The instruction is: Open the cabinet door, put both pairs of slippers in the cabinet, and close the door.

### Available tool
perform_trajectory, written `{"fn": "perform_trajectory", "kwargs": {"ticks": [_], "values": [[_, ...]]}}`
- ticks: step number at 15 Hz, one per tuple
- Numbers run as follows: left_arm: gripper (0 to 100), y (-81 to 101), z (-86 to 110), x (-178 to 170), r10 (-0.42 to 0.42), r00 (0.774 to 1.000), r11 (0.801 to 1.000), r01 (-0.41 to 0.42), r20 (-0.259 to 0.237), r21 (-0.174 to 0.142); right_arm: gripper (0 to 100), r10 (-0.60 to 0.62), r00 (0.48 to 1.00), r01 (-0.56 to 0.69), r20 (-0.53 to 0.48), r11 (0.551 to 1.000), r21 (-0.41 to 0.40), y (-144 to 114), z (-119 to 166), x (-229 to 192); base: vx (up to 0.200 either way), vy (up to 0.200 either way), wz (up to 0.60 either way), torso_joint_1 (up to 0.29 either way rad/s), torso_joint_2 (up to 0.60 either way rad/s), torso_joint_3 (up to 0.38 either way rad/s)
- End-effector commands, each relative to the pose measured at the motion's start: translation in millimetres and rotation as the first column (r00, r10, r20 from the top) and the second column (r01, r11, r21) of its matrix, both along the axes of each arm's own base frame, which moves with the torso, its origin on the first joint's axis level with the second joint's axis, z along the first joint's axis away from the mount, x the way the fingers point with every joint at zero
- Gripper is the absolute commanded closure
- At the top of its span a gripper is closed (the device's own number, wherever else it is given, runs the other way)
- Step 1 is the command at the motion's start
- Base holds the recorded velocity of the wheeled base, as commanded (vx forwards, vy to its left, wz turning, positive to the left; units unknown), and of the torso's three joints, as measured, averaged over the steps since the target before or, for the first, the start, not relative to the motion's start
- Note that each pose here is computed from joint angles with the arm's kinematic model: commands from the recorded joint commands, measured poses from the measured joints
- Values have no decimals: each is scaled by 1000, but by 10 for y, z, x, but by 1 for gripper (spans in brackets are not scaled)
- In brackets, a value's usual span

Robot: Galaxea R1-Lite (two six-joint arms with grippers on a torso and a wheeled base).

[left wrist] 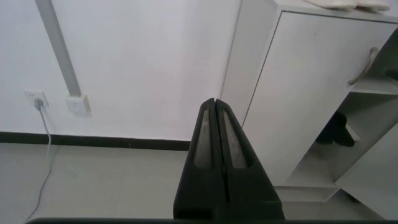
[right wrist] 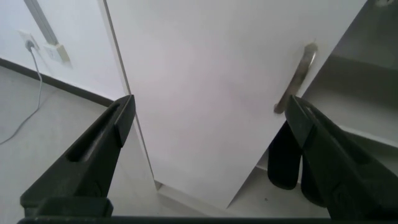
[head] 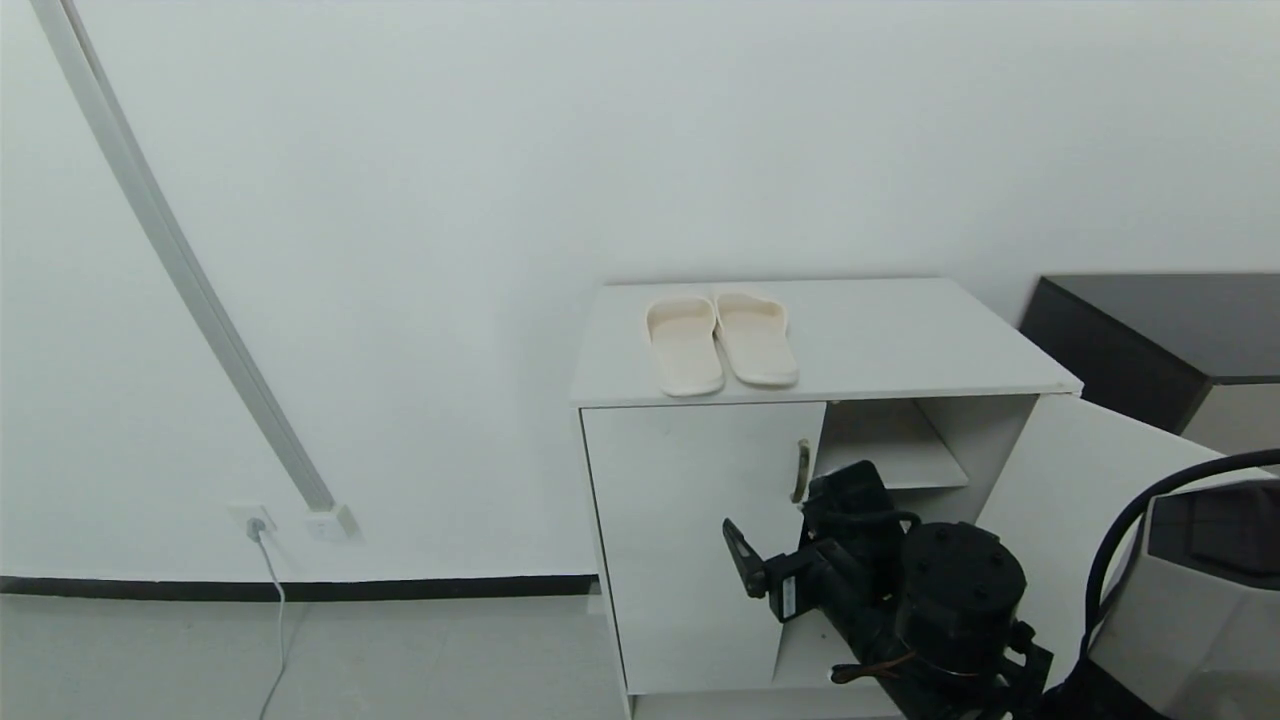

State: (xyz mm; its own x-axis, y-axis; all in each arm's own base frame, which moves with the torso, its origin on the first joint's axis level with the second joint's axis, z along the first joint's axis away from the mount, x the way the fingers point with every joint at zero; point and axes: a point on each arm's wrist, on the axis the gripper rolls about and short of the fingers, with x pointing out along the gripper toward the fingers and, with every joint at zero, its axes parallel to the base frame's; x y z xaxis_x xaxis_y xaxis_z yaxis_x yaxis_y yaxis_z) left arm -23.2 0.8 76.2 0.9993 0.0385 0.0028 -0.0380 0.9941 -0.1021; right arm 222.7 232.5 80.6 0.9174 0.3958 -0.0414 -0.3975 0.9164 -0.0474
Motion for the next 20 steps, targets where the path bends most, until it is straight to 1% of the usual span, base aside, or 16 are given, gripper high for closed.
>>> {"fn": "perform_trajectory", "kwargs": {"ticks": [1,6,10,12,14,16,17,18,19,20], "values": [[100,0,0,1,1,1000,1000,-1,-1,-1,0,0,1000,0,-2,1000,-3,2,-11,1,0,0,0,246,-569,-310],[100,0,0,1,1,1000,1000,-1,-1,-1,0,0,1000,0,-2,1000,-3,-4,-7,-4,0,0,0,262,-582,-330],[100,0,0,1,1,1000,1000,-1,-1,-1,0,0,1000,0,-4,1000,-5,-8,-12,-8,0,0,0,188,-414,-226],[100,0,0,1,1,1000,1000,-1,-1,-1,0,4,1000,-4,-10,1000,-16,-25,-34,-30,0,0,0,183,-369,-202],[100,0,-1,1,0,1000,1000,0,-3,-1,0,7,1000,-6,5,999,-37,-22,-53,-28,0,0,0,129,-281,-141],[100,0,0,1,1,1000,1000,-1,-1,-1,0,8,1000,-6,22,996,-85,-18,-77,20,0,0,0,13,-30,-16],[100,0,0,1,0,1000,1000,0,-1,1,0,13,999,-10,44,997,-73,60,1,103,0,0,0,0,0,0],[100,0,0,1,0,1000,1000,0,-1,1,0,0,1000,2,31,997,-75,127,69,216,0,0,0,0,0,0],[100,-1,0,1,0,1000,1000,0,-1,4,0,-15,1000,13,-23,998,-69,153,179,301,0,0,0,0,0,0],[100,-1,0,1,0,1000,1000,0,-1,4,0,-29,990,20,-136,997,-72,193,398,340,0,0,0,0,0,0]]}}
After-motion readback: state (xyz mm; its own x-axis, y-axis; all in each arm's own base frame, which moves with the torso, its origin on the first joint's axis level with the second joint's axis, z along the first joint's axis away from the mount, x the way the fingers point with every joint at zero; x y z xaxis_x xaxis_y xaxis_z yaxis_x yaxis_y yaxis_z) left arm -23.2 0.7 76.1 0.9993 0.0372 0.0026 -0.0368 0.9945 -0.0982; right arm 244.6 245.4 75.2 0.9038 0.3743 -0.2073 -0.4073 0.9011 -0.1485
